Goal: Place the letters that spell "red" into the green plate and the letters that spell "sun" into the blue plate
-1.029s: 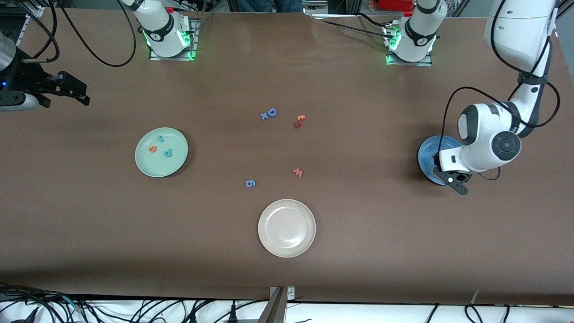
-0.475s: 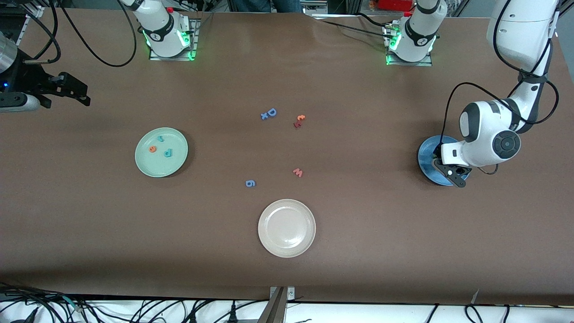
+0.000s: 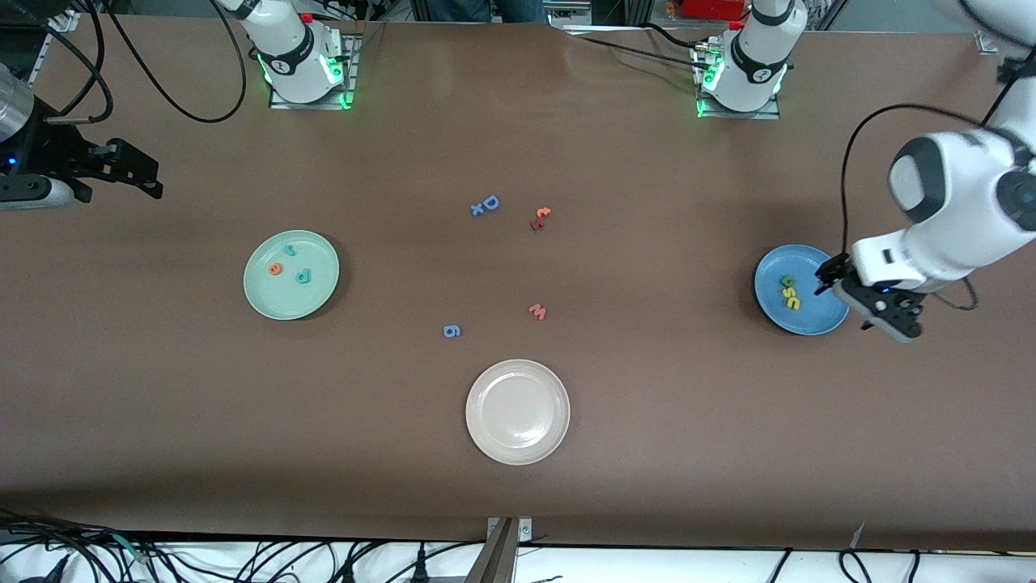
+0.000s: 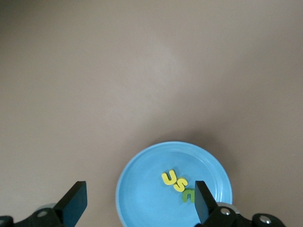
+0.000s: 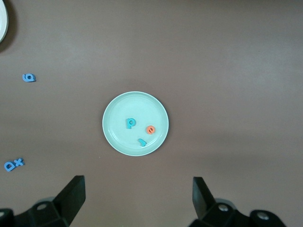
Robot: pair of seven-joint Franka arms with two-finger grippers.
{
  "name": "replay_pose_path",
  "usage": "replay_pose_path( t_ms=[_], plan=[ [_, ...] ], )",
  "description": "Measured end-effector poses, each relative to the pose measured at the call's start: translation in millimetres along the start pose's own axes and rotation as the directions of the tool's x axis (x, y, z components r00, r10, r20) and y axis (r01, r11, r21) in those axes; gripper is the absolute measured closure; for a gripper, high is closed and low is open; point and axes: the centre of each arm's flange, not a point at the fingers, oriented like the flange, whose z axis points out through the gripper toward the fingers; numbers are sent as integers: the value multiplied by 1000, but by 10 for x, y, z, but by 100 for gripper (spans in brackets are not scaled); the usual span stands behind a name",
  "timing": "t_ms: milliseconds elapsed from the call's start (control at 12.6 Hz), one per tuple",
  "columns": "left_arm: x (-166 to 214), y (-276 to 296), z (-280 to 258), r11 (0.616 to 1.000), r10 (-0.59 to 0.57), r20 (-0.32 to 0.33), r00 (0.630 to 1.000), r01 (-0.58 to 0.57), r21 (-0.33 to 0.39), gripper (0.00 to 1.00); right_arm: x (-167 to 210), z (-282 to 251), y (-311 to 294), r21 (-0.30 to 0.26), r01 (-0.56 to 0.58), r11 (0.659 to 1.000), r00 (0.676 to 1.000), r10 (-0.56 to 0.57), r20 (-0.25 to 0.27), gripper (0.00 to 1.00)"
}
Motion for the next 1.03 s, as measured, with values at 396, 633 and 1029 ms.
replay_pose_path(
  t_ms=[396, 633, 1029],
  plan=[
    [473, -135, -1184, 992, 39, -163, 986, -19, 127, 0, -1, 4, 0, 0, 0, 1000, 1000, 0, 3, 0],
    [562, -174, -1484, 987, -58, -219, 974, 90, 137, 0, -2, 6, 1, 0, 0, 1000, 1000, 0, 5, 0],
    [649, 34, -1657, 834, -550, -135, 824, 551, -32, 0, -3, 7, 1, 0, 0, 1000, 1000, 0, 5, 0]
  ],
)
